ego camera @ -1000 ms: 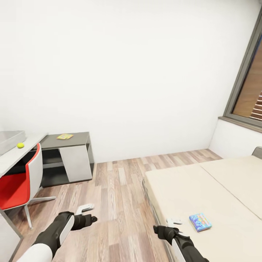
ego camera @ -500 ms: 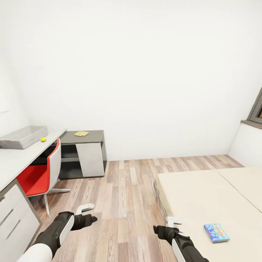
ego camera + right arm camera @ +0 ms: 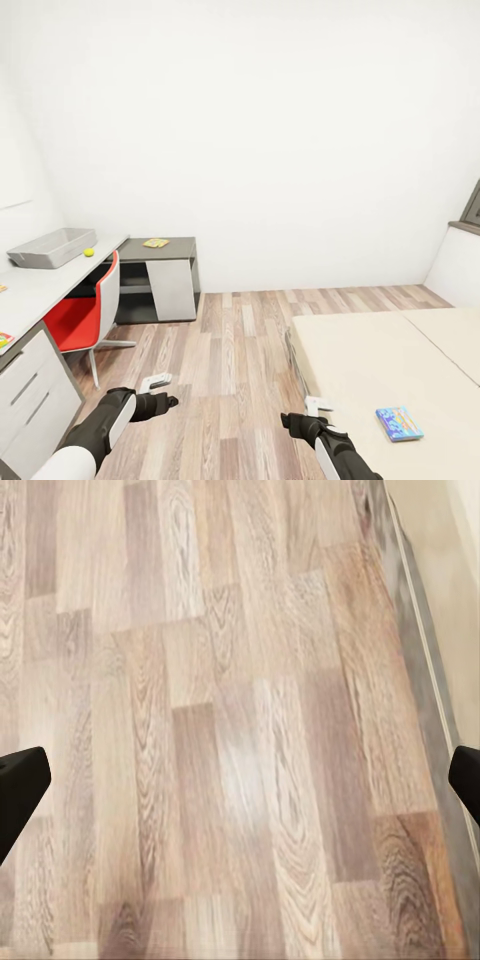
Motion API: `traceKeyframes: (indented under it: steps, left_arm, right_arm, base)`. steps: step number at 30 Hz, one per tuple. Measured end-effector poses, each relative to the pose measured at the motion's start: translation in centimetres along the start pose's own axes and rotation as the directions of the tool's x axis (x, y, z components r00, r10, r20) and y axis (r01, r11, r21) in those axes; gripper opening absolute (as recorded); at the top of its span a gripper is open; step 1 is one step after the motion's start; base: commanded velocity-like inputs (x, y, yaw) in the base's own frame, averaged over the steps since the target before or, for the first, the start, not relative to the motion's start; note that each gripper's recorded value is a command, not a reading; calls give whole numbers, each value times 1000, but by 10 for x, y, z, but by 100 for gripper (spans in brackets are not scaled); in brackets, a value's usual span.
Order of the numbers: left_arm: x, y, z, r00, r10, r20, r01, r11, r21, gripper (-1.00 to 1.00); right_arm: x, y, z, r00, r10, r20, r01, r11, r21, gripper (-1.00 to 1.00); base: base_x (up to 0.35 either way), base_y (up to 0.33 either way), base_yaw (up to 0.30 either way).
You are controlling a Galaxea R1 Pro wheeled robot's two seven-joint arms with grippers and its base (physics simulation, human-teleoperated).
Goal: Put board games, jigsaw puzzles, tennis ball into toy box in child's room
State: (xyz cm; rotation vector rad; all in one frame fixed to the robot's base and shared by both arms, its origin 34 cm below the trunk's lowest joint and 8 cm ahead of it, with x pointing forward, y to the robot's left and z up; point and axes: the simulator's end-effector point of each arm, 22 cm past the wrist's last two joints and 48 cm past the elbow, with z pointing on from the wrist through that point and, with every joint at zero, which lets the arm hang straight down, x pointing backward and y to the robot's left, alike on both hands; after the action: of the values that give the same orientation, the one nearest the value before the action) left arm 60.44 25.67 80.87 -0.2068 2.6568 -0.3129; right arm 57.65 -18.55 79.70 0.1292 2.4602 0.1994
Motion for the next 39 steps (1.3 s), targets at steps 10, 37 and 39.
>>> traceKeyframes:
  steps: [10, 37, 39]
  left_arm:
    - [0, 0, 0, 1000, 1, 2, -1, 1000, 0, 100]
    - [-6, 2, -7, 1000, -9, -6, 9, 1000, 7, 100]
    - [-10, -1, -14, 999, -12, -31, 12, 1000, 13, 100]
  right_arm:
    - [0, 0, 0, 1000, 0, 0, 0, 1000, 0, 100]
    - [-58, 47, -23, 998, 10, -60, -12, 999, -34, 100]
    - [-79, 45, -35, 999, 11, -36, -12, 1000, -24, 100]
  base:
    - [-80, 0, 0]
    - [-32, 0, 0]
    - [0, 0, 0]
